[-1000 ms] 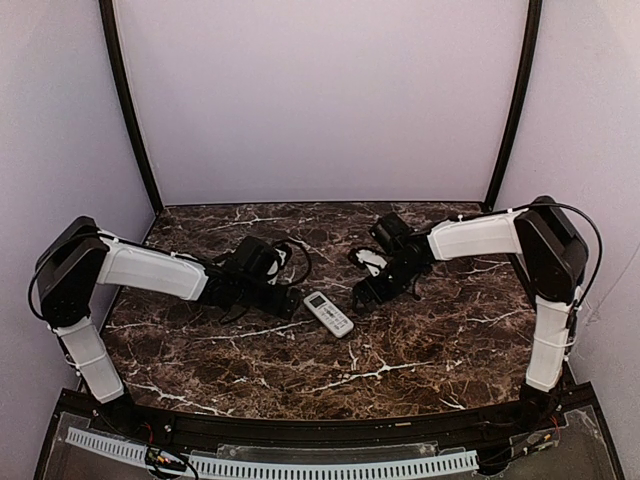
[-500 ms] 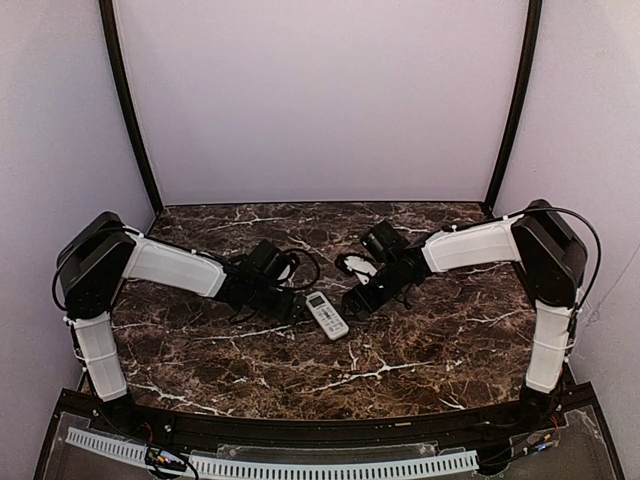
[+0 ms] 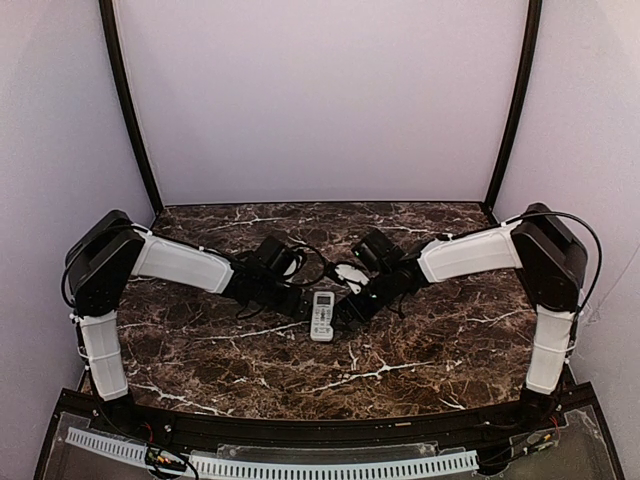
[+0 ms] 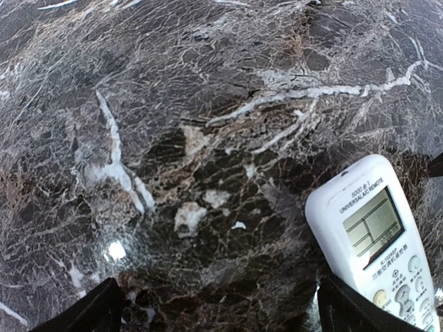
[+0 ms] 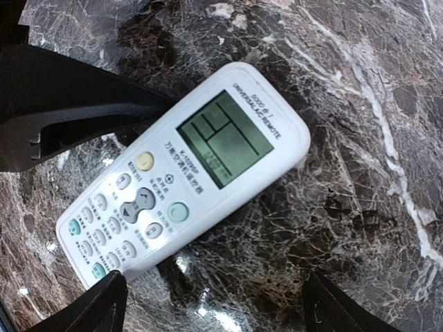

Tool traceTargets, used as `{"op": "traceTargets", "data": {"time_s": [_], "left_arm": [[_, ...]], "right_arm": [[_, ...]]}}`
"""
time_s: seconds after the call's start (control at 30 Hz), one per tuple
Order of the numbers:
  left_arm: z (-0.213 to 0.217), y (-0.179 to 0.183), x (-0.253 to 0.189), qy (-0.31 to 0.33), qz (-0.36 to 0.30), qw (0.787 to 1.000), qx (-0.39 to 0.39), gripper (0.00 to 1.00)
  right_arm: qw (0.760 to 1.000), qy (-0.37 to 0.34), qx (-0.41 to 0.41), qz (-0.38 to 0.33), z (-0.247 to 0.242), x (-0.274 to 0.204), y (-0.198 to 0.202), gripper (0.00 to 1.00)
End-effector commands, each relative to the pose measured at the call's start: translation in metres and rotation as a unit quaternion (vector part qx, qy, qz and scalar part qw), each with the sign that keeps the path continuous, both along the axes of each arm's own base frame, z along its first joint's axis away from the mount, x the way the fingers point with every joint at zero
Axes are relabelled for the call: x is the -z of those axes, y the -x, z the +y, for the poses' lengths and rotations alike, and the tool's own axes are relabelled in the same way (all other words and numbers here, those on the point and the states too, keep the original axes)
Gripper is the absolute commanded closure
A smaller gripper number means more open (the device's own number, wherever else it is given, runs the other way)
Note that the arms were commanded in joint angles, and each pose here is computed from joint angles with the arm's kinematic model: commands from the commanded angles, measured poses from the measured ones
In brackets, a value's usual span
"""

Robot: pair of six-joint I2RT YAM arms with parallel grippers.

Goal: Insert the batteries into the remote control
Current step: Reset both arms

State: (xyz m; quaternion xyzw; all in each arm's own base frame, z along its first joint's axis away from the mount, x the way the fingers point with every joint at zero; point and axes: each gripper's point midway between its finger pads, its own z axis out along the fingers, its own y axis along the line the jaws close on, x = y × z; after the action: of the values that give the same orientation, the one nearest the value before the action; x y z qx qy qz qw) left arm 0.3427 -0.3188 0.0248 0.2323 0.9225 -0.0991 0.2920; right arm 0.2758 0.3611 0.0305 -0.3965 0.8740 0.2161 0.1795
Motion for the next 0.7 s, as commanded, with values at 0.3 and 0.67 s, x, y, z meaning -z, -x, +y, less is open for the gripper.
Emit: {"op": "traceTargets", "data": {"time_s": [0.3, 0.67], "left_arm": [[0.019, -0.017, -0.046, 0.038, -0.006, 0.999, -0.009, 0.01], [0.078, -0.054, -0.143, 0.105, -0.062, 0.990, -0.067, 0.01]], "right_arm": [[0.999, -0.004, 0.041, 0.014, -0.039, -0.026, 0.014, 0.07], [0.975, -0.146, 0.144, -0.087, -0.098, -0.132, -0.042, 0.01]]}}
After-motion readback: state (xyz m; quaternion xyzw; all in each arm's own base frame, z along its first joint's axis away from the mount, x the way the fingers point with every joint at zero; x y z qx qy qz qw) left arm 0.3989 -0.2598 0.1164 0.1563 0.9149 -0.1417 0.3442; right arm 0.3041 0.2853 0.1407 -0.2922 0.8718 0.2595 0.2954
